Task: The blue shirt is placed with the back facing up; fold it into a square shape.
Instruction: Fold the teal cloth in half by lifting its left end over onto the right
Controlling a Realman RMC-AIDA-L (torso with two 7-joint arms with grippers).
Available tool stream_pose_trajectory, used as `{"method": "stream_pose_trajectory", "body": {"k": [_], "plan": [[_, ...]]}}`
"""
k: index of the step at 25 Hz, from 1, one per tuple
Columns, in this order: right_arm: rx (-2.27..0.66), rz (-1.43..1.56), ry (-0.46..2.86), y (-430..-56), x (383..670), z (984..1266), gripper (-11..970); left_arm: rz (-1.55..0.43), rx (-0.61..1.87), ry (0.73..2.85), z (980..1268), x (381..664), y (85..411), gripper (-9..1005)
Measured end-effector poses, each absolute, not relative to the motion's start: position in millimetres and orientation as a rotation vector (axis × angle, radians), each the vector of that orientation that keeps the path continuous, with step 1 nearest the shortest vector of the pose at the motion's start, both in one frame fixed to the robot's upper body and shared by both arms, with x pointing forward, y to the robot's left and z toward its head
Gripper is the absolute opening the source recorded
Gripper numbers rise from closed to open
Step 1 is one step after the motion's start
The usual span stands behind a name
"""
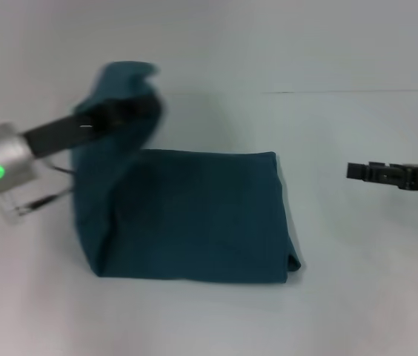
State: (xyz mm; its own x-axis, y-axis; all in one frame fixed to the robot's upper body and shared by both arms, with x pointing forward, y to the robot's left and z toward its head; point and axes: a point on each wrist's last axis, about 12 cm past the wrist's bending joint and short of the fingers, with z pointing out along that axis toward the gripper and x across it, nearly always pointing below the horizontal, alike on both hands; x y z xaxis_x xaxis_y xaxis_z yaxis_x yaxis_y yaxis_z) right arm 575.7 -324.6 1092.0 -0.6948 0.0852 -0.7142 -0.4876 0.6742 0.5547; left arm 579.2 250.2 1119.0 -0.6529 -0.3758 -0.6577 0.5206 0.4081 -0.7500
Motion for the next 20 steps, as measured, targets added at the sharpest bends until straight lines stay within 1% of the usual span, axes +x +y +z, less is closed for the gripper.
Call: {"method": "stream_pose_trajectory", "body": {"k": [3,7,12,15,19,20], "plan": [[-0.311,0.968,2.150,-336,571,1092,776,-1.450,0.127,1.836,1101,580,217,65],[-0.306,0.938,2.169,-351,564,1091,772,-1.540,0.069,1.835,1067,561,182,69],[-0.314,0.902,2.186,-358,562,1090,767,-1.489,0.007,1.881,1033,535,146,74],[-0.332,0.886,2.193,-359,564,1091,764,-1.494,0.017,1.873,1028,524,134,77],[-0.356,0.882,2.199,-354,568,1092,760,-1.525,0.076,1.835,1030,516,126,81],[-0.356,0.880,2.199,-353,569,1092,759,-1.539,0.093,1.827,1031,514,125,124]]}}
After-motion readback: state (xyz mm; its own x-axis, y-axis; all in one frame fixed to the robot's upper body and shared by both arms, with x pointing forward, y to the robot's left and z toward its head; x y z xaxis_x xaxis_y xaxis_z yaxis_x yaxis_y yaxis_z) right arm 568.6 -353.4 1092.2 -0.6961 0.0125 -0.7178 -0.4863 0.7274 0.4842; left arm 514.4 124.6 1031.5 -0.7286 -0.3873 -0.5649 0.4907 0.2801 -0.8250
